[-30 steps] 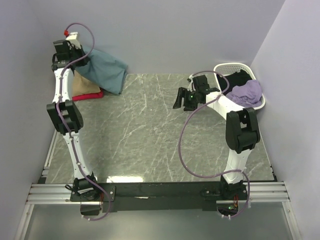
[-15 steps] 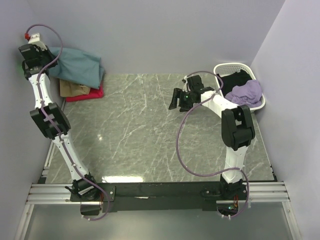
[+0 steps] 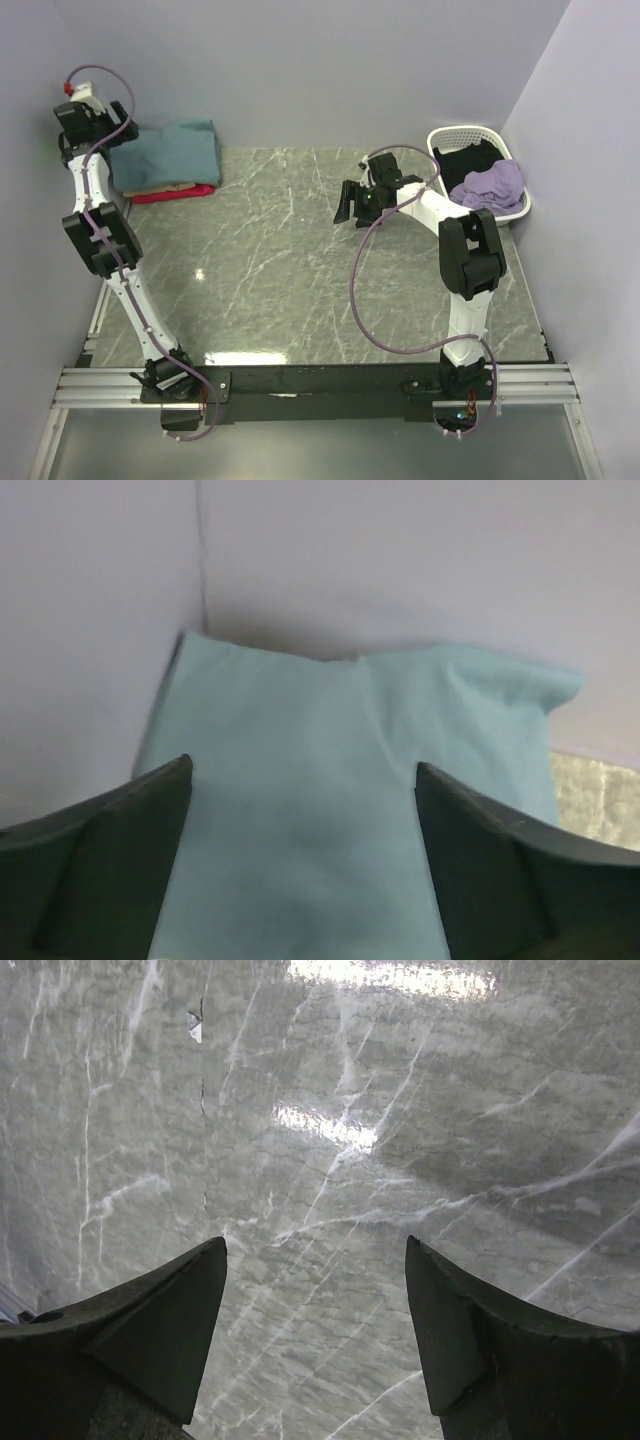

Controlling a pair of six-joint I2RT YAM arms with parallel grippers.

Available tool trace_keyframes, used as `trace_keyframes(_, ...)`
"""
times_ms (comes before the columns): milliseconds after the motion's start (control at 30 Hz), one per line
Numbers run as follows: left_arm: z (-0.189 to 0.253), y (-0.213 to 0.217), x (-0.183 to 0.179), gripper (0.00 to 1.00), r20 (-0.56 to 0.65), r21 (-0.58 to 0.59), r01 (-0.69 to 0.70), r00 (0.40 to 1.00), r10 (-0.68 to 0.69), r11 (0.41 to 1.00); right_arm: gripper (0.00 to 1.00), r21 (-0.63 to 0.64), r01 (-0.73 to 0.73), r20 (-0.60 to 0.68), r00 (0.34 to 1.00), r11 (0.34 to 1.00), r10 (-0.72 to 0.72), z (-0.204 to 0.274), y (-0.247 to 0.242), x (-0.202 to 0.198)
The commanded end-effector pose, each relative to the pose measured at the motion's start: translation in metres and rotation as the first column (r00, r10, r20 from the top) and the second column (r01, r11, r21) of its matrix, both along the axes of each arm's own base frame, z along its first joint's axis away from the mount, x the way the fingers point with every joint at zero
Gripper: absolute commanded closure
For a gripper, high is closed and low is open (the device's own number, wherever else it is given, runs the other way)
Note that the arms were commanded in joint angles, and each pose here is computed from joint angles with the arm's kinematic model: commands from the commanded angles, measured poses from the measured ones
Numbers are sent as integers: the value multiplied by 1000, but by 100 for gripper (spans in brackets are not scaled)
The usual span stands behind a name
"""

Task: Fold and stack the t-shirts
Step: Neatly place the folded tshirt to the corner, then reset both grippers

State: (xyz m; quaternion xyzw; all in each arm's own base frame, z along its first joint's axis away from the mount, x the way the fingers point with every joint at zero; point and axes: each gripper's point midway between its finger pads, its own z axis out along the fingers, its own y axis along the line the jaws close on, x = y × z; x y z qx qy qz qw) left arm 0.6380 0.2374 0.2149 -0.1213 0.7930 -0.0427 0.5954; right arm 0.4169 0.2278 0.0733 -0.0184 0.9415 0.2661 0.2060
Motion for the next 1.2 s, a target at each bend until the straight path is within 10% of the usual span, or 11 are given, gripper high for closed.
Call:
trace_keyframes(0, -16, 20, -12, 1, -46, 6, -111, 993, 111, 994, 21, 11, -5, 46, 999, 1000, 4, 14, 4, 8)
trace_keyframes(267, 58, 5, -25, 1, 76, 26, -79, 994, 77, 997, 21, 31, -3, 60, 998, 1000, 2, 16, 5, 4)
trace_keyframes(600, 131, -123, -49, 1, 180, -30, 252, 953, -243, 967, 21, 44, -16, 93, 996, 999, 12, 29, 5, -1)
trace_keyframes(1167, 86, -413, -183, 1, 34, -164, 520, 852, -522, 838, 21, -192, 225, 313, 937, 955, -158, 82, -65, -23)
